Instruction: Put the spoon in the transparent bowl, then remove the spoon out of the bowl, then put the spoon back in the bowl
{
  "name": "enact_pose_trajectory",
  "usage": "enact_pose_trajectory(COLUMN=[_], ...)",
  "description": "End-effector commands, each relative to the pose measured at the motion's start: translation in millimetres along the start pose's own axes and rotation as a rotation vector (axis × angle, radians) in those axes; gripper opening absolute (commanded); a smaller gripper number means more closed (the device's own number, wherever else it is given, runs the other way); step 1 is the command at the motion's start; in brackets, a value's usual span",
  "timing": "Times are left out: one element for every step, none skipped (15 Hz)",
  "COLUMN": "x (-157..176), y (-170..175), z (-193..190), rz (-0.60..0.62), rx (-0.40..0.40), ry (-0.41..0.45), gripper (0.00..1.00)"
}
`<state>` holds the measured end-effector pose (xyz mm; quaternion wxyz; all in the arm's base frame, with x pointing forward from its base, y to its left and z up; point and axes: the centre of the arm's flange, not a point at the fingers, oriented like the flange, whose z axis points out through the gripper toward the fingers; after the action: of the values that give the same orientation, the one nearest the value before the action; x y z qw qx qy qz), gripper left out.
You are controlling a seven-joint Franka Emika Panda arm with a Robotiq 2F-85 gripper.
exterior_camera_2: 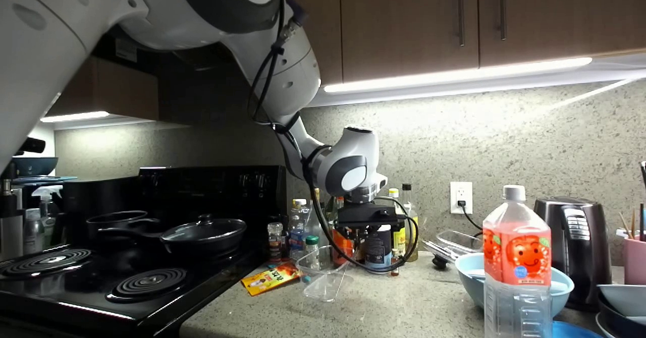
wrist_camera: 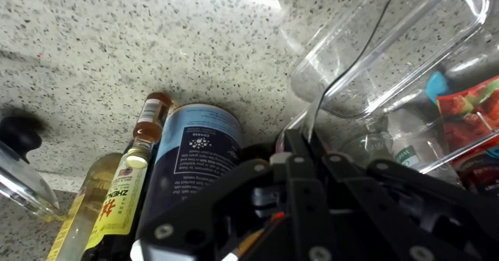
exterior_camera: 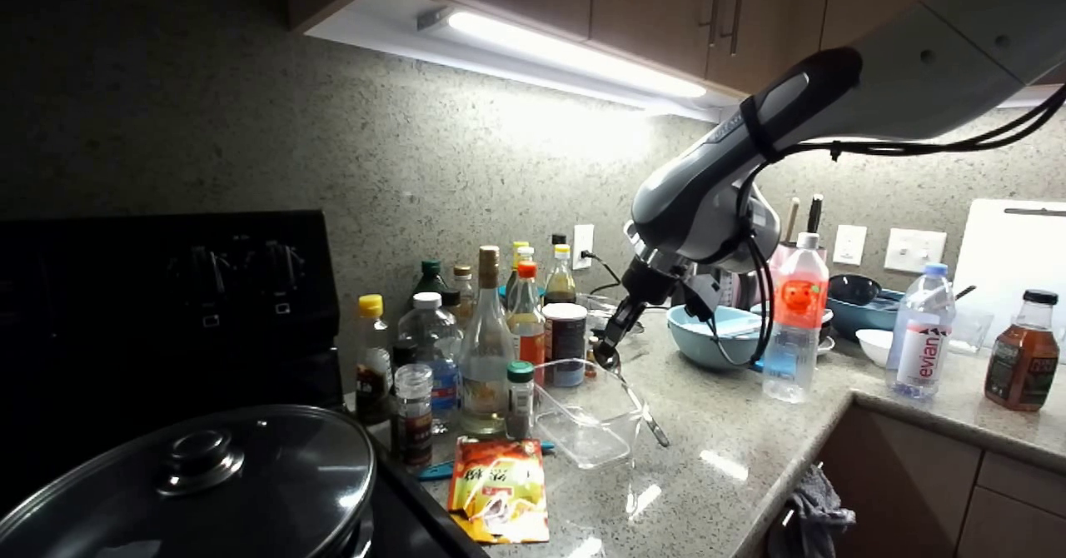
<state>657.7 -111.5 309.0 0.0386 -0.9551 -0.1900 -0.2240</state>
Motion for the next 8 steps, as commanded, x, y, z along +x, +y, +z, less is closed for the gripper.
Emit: enact_pose_trajectory(x=[-11.8,-9.4,-7.3,-5.9,-4.5,-3.8,-3.6,-4.1], y=[-4.2,-2.6,-0.7,0.5,0.0,-1.0,-3.1,-6.8], z=[-15.0,-17.5,-21.4,-24.7,-28.1,-30.5,-32.5,-34.2], rz=[-0.035,-0.044,-0.043,-0.048,-0.057,-0.052,-0.047,-0.042], rx=[-0.056,-0.124,-0.161,-0.208,-0.254,-0.277,-0.296,-0.294], ry=[0.055,0.111,0.154,0.198,0.241,0.262,0.276,0.272], gripper=[0.01,0.01,0.01,0.01,0.01,0.01,0.01,0.01])
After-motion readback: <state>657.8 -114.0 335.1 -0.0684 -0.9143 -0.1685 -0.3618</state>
